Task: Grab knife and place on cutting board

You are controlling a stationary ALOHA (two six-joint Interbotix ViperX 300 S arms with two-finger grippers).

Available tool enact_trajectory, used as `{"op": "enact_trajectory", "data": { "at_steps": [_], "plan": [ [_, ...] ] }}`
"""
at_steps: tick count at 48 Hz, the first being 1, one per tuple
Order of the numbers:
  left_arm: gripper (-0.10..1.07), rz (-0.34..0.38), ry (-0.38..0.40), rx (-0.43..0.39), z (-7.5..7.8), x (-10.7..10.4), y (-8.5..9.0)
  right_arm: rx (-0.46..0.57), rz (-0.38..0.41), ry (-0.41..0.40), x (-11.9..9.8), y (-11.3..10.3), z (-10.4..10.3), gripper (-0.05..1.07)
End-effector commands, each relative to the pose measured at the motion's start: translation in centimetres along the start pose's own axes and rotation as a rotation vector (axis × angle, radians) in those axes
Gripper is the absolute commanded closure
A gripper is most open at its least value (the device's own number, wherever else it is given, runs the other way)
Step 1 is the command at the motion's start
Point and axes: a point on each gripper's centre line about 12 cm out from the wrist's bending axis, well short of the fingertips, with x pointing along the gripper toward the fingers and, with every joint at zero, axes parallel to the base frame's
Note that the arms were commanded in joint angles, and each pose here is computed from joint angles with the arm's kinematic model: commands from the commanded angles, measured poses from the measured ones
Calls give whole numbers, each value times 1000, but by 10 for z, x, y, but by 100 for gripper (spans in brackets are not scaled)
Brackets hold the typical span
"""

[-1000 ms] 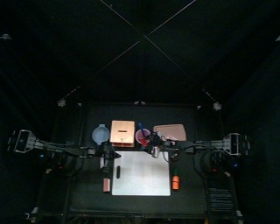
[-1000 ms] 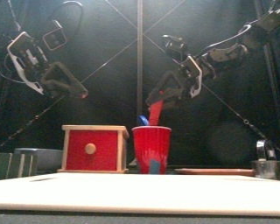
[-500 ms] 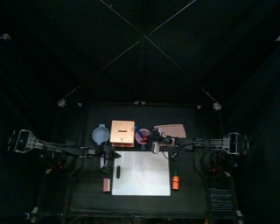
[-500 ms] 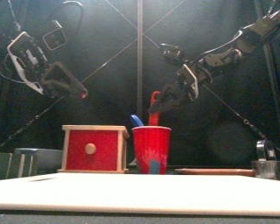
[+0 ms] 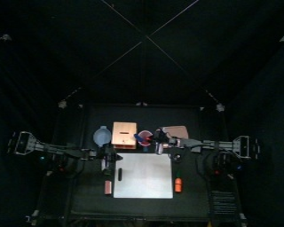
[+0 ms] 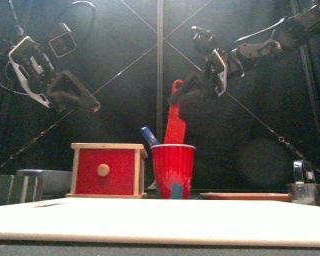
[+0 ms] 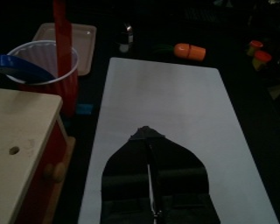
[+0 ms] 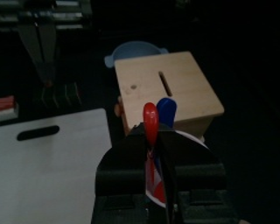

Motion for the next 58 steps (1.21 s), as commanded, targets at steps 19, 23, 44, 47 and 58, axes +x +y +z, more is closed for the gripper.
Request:
{"op": "enact_trajectory", "data": {
  "at_steps": [19, 23, 44, 47, 58],
  "plan": [
    [85, 16, -38, 0, 12, 3, 4, 72, -9, -229, -91, 0, 35, 71],
    [85, 18, -40, -1, 13, 3, 5, 114, -7, -241, -101, 1, 29, 71],
    [85, 31, -63, -6, 15, 3, 8, 317, 75, -235, -84, 36, -11, 71],
    [85, 32, -63, -7, 15, 3, 9, 319, 81, -238, -77, 41, -15, 70],
    [85, 31, -59, -14, 13, 2, 8, 329, 93, -178, -45, 60, -31, 68]
  ]
}}
